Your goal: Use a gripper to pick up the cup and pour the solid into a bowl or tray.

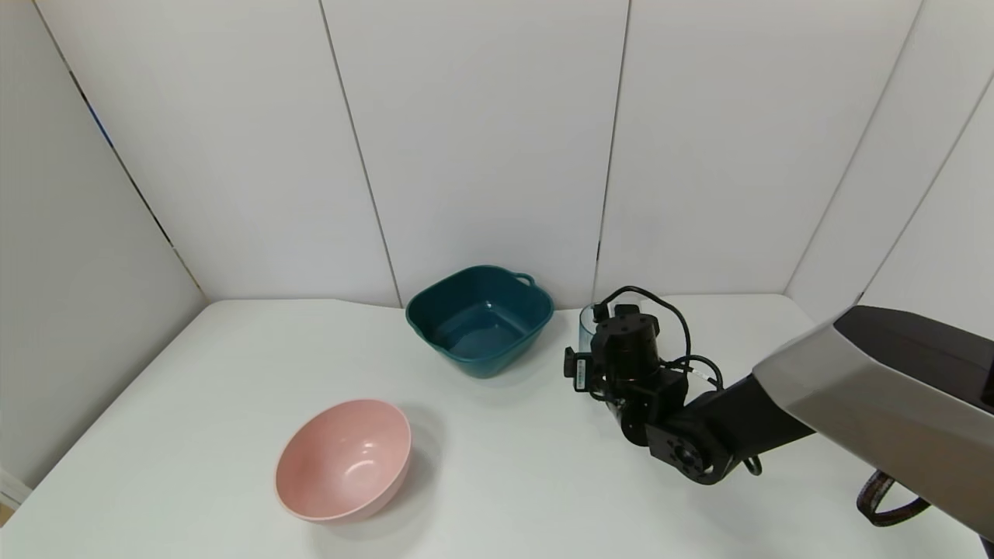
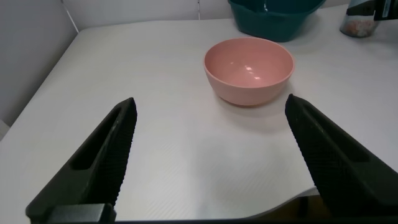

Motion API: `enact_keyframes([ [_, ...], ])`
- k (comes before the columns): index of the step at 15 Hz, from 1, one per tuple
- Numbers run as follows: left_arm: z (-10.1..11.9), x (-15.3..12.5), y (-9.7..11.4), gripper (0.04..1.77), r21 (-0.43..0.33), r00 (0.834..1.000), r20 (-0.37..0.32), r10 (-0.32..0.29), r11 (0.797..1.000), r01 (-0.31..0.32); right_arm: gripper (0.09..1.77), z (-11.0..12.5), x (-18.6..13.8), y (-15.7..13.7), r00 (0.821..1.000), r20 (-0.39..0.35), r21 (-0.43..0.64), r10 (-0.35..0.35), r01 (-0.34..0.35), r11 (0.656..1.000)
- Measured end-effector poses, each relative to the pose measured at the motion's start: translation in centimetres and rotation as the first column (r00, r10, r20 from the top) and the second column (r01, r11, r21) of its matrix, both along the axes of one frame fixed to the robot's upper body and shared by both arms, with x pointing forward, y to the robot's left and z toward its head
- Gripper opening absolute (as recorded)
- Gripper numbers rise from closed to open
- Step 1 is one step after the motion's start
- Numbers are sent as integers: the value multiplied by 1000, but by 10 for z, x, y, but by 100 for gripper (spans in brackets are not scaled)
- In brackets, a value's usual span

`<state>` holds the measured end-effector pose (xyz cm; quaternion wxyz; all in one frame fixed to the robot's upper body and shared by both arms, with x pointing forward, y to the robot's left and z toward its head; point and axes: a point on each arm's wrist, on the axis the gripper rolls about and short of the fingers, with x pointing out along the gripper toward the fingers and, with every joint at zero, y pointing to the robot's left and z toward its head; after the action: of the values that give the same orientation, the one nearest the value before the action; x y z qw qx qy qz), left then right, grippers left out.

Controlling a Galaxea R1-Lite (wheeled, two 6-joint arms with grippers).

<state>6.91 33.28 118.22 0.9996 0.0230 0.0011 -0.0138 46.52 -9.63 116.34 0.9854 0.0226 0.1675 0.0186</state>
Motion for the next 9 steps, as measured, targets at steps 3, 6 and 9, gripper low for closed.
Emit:
enact_keyframes([
  [3,0,0,0,172,0,1000,0,0,1000,0,171,-2,5,-1,1000,27,-8,-1,2,1000],
  [6,0,0,0,172,0,1000,0,0,1000,0,171,-5,10,-3,999,34,-15,-7,8,1000],
  [9,0,0,0,172,0,1000,1,0,1000,0,171,-8,14,-4,999,37,-14,-12,13,1000],
])
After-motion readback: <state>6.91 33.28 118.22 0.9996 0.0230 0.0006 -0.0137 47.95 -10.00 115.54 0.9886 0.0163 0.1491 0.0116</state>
